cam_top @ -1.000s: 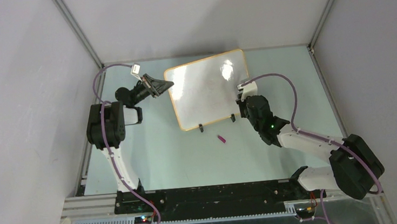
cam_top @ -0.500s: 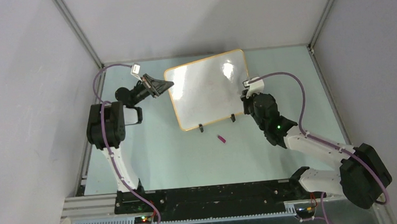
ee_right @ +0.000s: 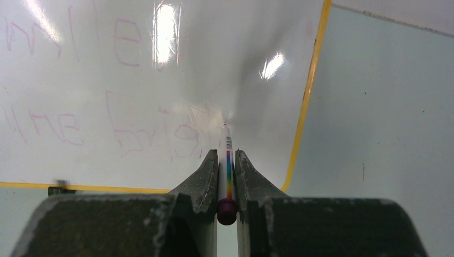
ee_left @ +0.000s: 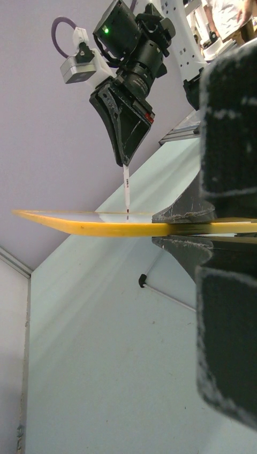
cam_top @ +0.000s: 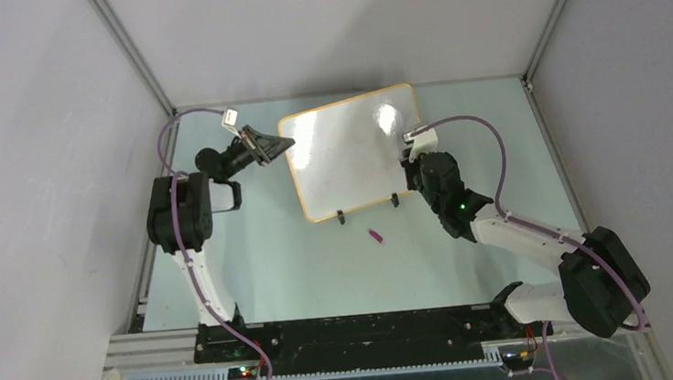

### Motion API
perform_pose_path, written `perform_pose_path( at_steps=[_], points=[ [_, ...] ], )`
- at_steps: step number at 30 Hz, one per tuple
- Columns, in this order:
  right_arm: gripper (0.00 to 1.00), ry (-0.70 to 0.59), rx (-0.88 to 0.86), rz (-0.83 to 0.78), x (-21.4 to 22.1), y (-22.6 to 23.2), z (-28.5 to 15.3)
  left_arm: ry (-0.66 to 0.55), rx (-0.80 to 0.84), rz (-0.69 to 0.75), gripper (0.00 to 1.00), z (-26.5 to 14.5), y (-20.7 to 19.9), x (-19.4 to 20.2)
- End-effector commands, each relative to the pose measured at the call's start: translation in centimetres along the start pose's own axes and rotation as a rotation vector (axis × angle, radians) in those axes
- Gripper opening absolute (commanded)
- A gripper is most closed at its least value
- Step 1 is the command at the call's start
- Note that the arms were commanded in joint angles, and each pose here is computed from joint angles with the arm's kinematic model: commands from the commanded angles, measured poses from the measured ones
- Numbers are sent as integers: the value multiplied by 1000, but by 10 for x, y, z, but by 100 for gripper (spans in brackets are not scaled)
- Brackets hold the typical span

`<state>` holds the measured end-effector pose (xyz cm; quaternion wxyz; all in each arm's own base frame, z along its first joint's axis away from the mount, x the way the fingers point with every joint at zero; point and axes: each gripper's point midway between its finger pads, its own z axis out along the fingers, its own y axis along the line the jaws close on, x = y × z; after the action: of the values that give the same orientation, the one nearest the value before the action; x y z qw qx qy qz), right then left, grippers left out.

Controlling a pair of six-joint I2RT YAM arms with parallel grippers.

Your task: Write a sentence on the whiteboard

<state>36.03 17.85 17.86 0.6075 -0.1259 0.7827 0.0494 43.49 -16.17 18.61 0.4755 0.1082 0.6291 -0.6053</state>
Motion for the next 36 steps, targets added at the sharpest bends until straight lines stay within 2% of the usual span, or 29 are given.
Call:
perform_pose_path(
  at_steps=[1,25,33,36],
  points=[
    [0,-60,8,16,-24,-1,7,17,46,77,0,7,-14,4],
    [0,-2,103,15,-10,-26,15,18,45,74,0,7,-14,4],
    [0,-11,85,26,-15,-24,11,18,46,75,0,7,-15,4],
    [0,-50,65,41,-30,-22,2,19,46,74,0,7,-14,4]
  ],
)
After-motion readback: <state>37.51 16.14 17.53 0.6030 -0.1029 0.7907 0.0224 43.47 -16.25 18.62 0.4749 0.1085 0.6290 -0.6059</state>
